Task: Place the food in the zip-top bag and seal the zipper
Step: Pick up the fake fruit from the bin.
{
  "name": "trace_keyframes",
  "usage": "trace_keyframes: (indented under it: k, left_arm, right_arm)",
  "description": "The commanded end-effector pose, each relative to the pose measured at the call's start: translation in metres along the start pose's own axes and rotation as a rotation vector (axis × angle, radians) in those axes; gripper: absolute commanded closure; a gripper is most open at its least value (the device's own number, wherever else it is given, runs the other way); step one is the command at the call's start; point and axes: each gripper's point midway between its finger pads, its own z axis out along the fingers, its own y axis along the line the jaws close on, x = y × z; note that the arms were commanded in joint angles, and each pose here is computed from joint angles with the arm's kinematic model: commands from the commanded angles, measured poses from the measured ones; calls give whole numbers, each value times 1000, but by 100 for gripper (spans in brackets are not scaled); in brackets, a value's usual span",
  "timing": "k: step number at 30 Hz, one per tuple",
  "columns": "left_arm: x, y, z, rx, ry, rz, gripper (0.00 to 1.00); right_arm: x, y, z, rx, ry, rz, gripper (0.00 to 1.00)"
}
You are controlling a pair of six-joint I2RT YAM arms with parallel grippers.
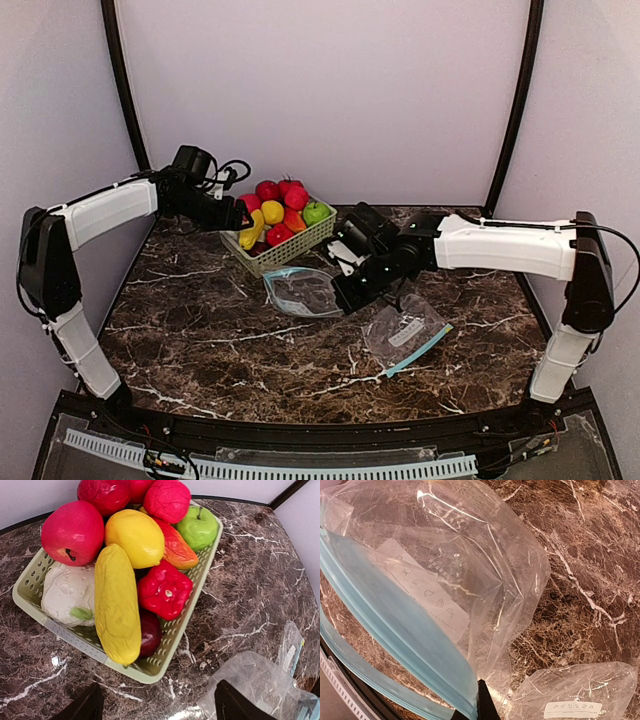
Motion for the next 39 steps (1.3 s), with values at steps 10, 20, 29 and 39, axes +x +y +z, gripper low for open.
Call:
trace_keyframes:
  k: [10,20,29,39]
  left_arm:
    - [-39,33,59,-37,-9,13,35]
    - [-33,42,81,-59,30,28,46]
    - [-31,46,92,-63,42,29,58]
    - [-25,48,101,-61,71,19,54]
  right_arm:
    - [-18,5,-1,-21,-39,3,100]
    - [-17,9,2,-46,-29,4,100]
    - [-18,11,4,-52,-26,1,100]
    - [-19,12,5,-56,-24,2,100]
